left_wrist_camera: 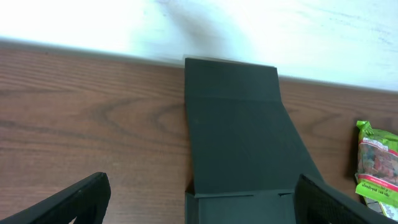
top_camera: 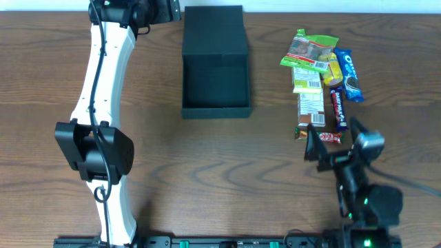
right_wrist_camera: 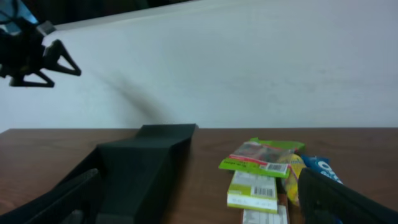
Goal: Pack container
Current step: 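Move the right gripper over the snacks toward the blue Oreo pack, then lower the right gripper and grasp the blue Oreo pack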
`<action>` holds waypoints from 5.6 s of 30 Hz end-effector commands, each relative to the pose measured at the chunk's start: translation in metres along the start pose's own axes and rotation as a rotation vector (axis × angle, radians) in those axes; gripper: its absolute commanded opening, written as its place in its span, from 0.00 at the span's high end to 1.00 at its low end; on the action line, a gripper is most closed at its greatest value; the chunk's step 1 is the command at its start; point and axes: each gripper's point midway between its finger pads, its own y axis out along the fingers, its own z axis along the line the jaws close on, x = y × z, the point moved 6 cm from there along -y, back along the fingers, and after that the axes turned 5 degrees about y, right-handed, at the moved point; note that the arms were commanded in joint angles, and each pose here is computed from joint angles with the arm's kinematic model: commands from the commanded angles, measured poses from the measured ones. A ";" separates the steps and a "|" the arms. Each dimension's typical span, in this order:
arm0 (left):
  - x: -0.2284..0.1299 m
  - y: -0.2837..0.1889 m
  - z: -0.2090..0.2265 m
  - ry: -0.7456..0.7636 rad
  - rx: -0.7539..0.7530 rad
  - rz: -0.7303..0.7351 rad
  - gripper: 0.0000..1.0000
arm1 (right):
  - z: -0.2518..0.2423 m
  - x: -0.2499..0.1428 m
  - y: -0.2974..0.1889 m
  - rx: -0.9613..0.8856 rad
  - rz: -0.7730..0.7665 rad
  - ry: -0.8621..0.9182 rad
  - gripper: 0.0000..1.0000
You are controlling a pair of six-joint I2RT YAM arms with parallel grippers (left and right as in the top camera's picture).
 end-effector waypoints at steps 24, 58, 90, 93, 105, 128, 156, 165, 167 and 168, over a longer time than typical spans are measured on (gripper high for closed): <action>-0.016 0.004 0.002 0.007 0.002 0.087 0.04 | -0.042 0.027 0.136 -0.005 0.331 0.081 0.01; -0.029 0.010 -0.009 0.017 -0.009 0.146 0.05 | -0.193 -0.072 0.166 -0.331 1.051 -0.205 0.01; -0.030 0.010 -0.009 0.016 -0.009 0.149 0.04 | -0.249 -0.124 0.179 -0.380 1.040 -0.189 0.11; -0.030 0.010 -0.009 0.016 -0.009 0.149 0.05 | -0.252 -0.127 0.182 -0.383 1.023 -0.194 0.13; -0.030 0.010 -0.009 0.016 -0.009 0.149 0.04 | -0.257 -0.140 0.186 -0.387 1.020 -0.187 0.14; -0.030 0.010 -0.009 0.016 -0.008 0.149 0.05 | -0.261 -0.079 0.217 -0.467 0.905 -0.082 0.29; -0.034 0.009 -0.008 0.014 -0.005 0.171 0.05 | -0.256 -0.154 0.197 -0.414 1.197 -0.097 0.34; -0.034 0.009 -0.008 0.014 -0.004 0.171 0.04 | -0.258 -0.154 0.195 -0.448 1.198 -0.091 0.54; -0.034 0.009 -0.008 0.014 -0.005 0.171 0.05 | -0.258 -0.154 0.196 -0.471 1.188 -0.059 0.59; -0.034 0.009 -0.008 0.014 -0.004 0.170 0.05 | -0.258 -0.154 0.196 -0.478 1.185 -0.048 0.62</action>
